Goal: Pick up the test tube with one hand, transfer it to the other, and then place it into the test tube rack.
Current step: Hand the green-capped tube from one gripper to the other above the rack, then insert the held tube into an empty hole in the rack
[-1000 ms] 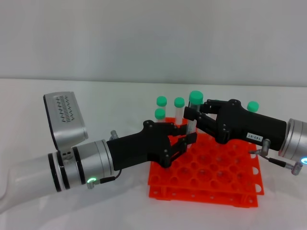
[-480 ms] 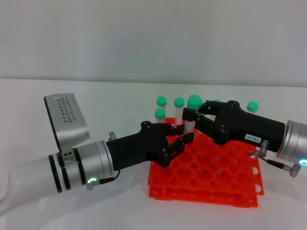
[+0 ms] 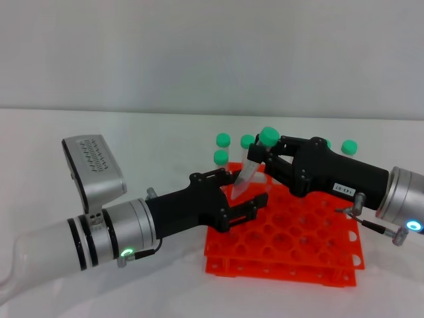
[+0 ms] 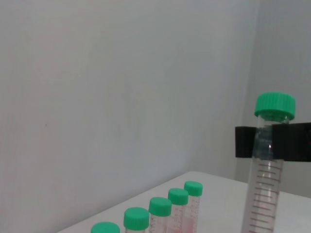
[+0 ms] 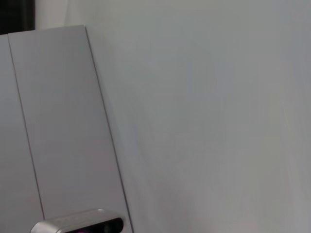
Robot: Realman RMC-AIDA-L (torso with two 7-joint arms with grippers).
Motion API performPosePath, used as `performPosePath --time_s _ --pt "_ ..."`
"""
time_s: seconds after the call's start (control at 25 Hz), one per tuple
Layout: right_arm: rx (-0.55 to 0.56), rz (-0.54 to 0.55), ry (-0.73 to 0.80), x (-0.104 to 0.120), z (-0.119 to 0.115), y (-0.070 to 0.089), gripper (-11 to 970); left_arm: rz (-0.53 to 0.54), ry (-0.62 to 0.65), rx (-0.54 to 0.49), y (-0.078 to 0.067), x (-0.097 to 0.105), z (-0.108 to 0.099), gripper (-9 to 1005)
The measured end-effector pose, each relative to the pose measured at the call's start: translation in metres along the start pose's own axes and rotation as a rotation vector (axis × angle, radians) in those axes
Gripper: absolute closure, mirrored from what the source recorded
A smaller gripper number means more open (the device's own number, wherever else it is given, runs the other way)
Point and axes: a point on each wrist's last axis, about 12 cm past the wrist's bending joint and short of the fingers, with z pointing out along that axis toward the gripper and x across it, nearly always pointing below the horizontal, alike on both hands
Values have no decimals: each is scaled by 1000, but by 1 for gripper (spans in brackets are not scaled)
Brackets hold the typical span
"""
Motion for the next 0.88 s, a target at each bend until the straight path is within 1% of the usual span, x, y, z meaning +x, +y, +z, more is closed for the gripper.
performPosePath --time_s 0.24,0.4,0.48,0.52,0.56,0.6,0.68,0.8,0.88 --pt "38 -4 -6 -1 -1 -5 745 -10 -3 -6 -2 5 -5 394" --pt "76 -23 -4 -2 -2 -10 741 -34 -32 -43 -4 12 -16 319" --pt "94 -37 -6 -4 -2 -12 738 -42 -83 -87 -7 17 -29 284" --pt "99 -42 -4 -4 -2 -13 737 -37 -137 -124 -10 21 -42 267" --pt "102 -47 -2 -5 -2 -13 736 -37 -137 -124 -10 21 -42 251" --pt "103 -51 -1 -5 -2 -14 735 -29 -169 -149 -12 23 -50 234" --pt "101 -59 2 -7 -2 -15 733 -24 -229 -210 -16 28 -68 201" --pt "90 -74 17 -8 -2 -16 729 -36 -285 -310 -19 36 -91 151" --pt "79 -86 21 -10 1 -15 727 -54 -312 -392 -20 42 -107 152"
